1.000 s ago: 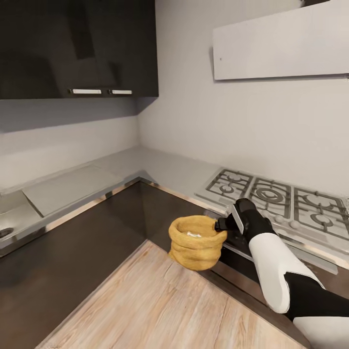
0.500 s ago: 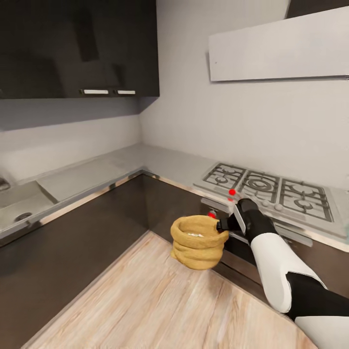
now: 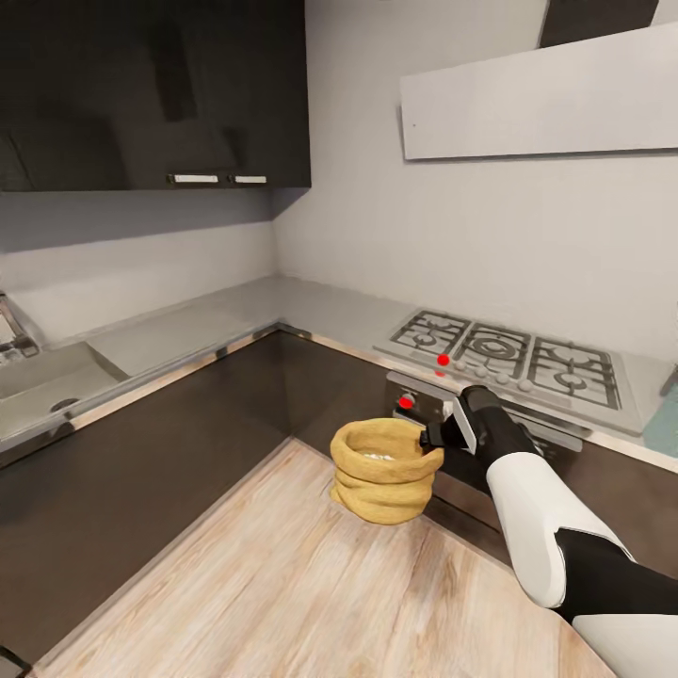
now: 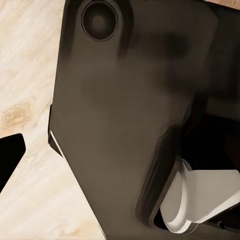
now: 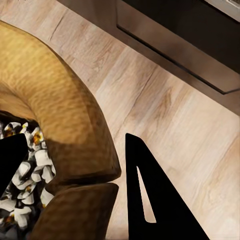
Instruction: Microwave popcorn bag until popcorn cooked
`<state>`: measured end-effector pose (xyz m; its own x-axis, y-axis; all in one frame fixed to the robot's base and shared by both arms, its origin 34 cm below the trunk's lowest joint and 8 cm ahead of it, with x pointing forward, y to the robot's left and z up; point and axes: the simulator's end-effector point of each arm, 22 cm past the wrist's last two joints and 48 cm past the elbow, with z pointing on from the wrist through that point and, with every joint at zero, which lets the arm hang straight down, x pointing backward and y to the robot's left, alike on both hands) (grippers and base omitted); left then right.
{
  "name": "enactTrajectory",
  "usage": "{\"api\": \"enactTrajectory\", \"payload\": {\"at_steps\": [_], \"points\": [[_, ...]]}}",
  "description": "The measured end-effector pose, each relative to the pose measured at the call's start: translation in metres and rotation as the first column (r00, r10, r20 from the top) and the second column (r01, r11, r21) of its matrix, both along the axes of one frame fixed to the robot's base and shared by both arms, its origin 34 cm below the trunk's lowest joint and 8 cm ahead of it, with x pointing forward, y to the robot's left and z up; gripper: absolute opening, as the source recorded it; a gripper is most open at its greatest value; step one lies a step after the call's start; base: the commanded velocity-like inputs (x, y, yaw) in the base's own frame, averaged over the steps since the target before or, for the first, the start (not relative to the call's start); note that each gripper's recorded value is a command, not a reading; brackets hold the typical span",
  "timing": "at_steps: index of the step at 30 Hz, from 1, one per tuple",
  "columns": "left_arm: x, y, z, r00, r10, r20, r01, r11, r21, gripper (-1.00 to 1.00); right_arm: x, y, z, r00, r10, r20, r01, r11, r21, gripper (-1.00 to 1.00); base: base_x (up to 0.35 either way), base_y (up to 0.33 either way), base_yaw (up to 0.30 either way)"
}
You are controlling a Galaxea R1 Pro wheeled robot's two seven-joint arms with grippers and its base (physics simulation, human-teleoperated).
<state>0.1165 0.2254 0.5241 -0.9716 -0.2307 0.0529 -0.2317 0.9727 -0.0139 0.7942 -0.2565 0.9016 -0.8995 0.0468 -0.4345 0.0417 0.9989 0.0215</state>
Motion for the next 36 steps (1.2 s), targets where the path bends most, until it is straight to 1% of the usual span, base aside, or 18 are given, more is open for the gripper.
{"api": "enactTrajectory", "payload": {"at_steps": [5, 30, 36], "points": [[0.001, 0.001, 0.000, 1.000, 0.000, 0.002, 0.000, 1.000, 0.001, 1.00, 0.000, 0.000, 0.001, 1.000, 0.001, 0.002, -0.001, 1.000, 0.000, -1.00, 0.000, 0.000, 0.000], [0.015, 0.001, -0.001, 0.999, 0.000, 0.039, 0.000, 1.000, 0.001, 1.00, 0.000, 0.001, 0.026, 0.999, 0.002, 0.040, -0.002, 1.000, -0.002, -1.00, 0.000, 0.000, 0.000], [0.016, 0.001, -0.001, 0.999, 0.000, 0.041, 0.000, 1.000, 0.001, 1.00, 0.000, 0.000, 0.027, 0.999, 0.000, 0.041, 0.000, 1.000, -0.001, -1.00, 0.000, 0.000, 0.000]]}}
